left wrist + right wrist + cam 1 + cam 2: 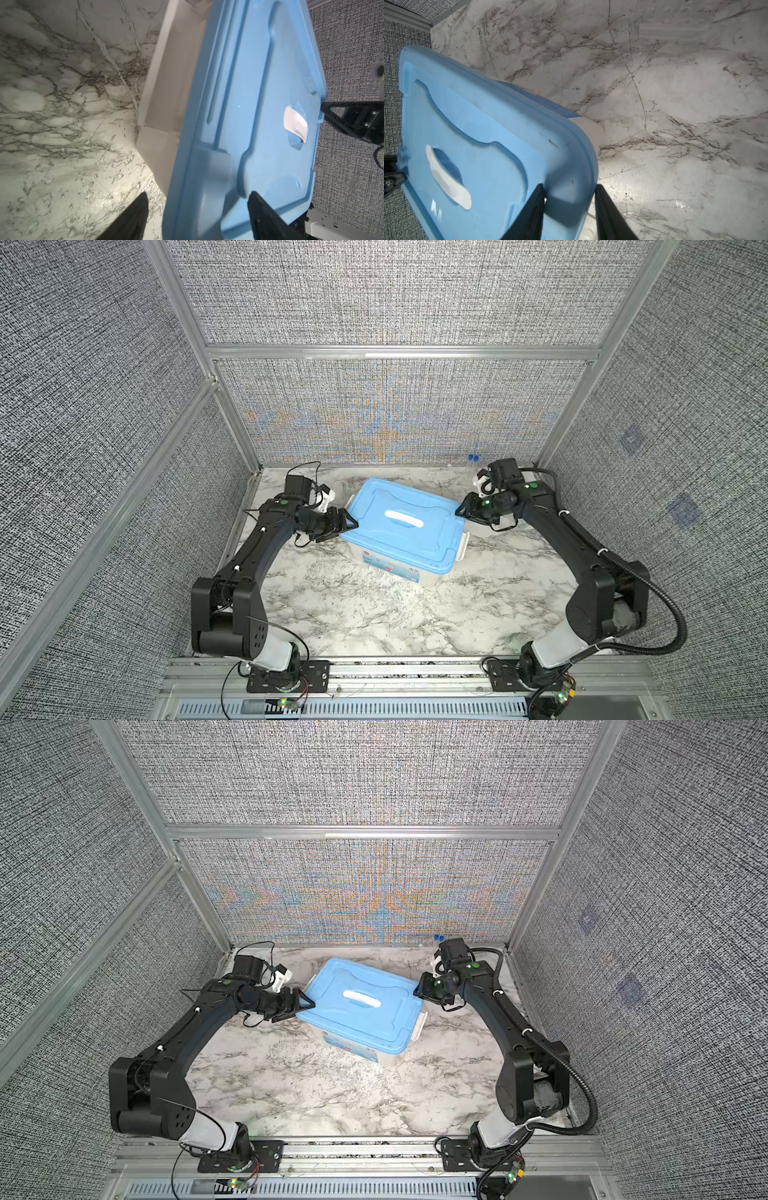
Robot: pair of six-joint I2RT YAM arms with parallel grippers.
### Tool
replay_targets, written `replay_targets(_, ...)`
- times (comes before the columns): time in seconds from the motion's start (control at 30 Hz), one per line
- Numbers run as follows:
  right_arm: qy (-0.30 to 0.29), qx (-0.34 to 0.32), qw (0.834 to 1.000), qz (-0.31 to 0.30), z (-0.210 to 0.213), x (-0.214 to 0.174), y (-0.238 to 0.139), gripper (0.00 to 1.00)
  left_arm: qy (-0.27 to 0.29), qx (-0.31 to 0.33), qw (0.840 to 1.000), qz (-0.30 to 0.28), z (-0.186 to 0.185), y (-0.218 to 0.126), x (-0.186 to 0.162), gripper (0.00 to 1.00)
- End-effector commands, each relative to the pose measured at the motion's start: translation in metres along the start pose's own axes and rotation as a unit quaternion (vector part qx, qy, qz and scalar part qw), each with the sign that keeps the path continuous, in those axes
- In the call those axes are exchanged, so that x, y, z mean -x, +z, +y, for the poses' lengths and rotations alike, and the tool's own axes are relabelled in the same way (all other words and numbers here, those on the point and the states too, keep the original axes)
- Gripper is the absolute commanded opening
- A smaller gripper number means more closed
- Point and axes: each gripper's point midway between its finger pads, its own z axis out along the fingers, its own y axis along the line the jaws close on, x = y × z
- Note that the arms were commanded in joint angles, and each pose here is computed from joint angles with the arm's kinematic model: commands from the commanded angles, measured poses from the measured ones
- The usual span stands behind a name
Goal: Organize the chemistry lab equipment
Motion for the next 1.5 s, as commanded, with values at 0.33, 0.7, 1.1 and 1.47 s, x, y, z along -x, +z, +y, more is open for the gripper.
replay_targets(0.33, -0.106, -0.038, 0.992, 0.057, -0.011, 0.000, 0.023, 0.36, -0.035, 0.054, 0.998, 0.004, 0.018, -0.025, -0.063, 0.89)
replay_targets(0.7, -0.191, -0.040, 0.977, 0.085, 0.016, -0.003, 0.044, 0.35, -0.069, 0.105, 0.989, -0.080, 0.019, -0.070, -0.065, 0.99)
replay_targets(1.1, -0.142, -0.050, 0.988, 0.022, 0.023, 0.014, 0.006, 0.61, -0.078, 0.026, 0.992, -0.100, 0.010, -0.053, -0.030, 0.99)
replay_targets(1.47, -0.032, 0.121, 0.989, 0.079, 0.013, -0.022, 0.001, 0.73, -0.081, -0.018, 0.997, -0.010, 0.013, -0.016, -0.024, 0.94)
